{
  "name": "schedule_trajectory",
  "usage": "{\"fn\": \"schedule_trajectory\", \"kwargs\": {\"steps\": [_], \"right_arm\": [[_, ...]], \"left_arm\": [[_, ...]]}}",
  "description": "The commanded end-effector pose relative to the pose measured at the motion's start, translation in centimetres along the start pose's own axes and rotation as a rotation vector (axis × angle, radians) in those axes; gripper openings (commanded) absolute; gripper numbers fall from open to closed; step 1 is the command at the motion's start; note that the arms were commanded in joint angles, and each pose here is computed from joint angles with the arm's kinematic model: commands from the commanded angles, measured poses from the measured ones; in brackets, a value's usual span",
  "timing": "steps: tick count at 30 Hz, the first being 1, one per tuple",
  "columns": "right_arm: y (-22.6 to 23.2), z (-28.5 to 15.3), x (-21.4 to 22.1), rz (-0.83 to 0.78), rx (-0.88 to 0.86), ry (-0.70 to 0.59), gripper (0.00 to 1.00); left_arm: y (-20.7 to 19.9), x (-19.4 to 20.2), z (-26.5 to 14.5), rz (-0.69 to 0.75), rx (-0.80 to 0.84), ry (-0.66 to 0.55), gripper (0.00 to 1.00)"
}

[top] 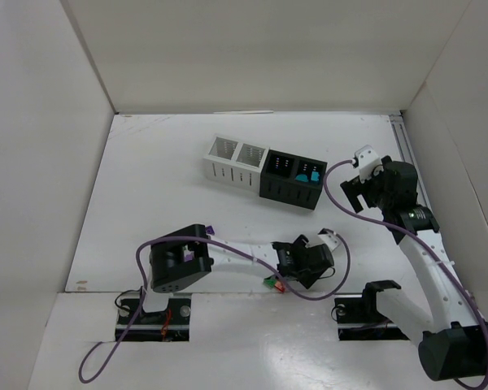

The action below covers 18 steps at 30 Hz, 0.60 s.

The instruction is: Sort the legos into containers by color

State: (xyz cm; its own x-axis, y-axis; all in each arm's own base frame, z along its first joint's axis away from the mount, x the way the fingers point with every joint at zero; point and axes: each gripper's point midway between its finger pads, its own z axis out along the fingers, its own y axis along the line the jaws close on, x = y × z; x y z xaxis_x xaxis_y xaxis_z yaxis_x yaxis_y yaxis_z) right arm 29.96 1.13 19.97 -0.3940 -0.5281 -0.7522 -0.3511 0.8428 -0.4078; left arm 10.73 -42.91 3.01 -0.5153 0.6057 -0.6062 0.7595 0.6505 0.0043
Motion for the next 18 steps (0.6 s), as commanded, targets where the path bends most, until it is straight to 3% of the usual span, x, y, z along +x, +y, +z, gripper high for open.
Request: {"fn": "schedule_trajectory", "kwargs": {"steps": [1, 5, 10, 18], "right_arm": [[-1.2, -0.6, -0.9, 0.000, 0.052, -0.035, 0.99], [-1.5, -0.8, -0.4, 0.010, 0.078, -0.021, 0.99], [-1.9, -1.0, -0.6, 0.014, 0.094, -0.033, 0.99], [-1.6, -0.2, -0.1, 0.015, 0.078, -0.005, 0.99]], "left_arm": [[3.3, -4.2, -2.4, -0.057, -0.072, -0.093, 0.32], [10.5, -8.3, -3.7, -0.221, -0.153, -0.157, 0.31], [14.4, -14.2, -6.8, -0.243, -0.110, -0.319, 0.31], [21.2, -20.1, -8.8, -0.274, -0.137, -0.425, 0.33]]}}
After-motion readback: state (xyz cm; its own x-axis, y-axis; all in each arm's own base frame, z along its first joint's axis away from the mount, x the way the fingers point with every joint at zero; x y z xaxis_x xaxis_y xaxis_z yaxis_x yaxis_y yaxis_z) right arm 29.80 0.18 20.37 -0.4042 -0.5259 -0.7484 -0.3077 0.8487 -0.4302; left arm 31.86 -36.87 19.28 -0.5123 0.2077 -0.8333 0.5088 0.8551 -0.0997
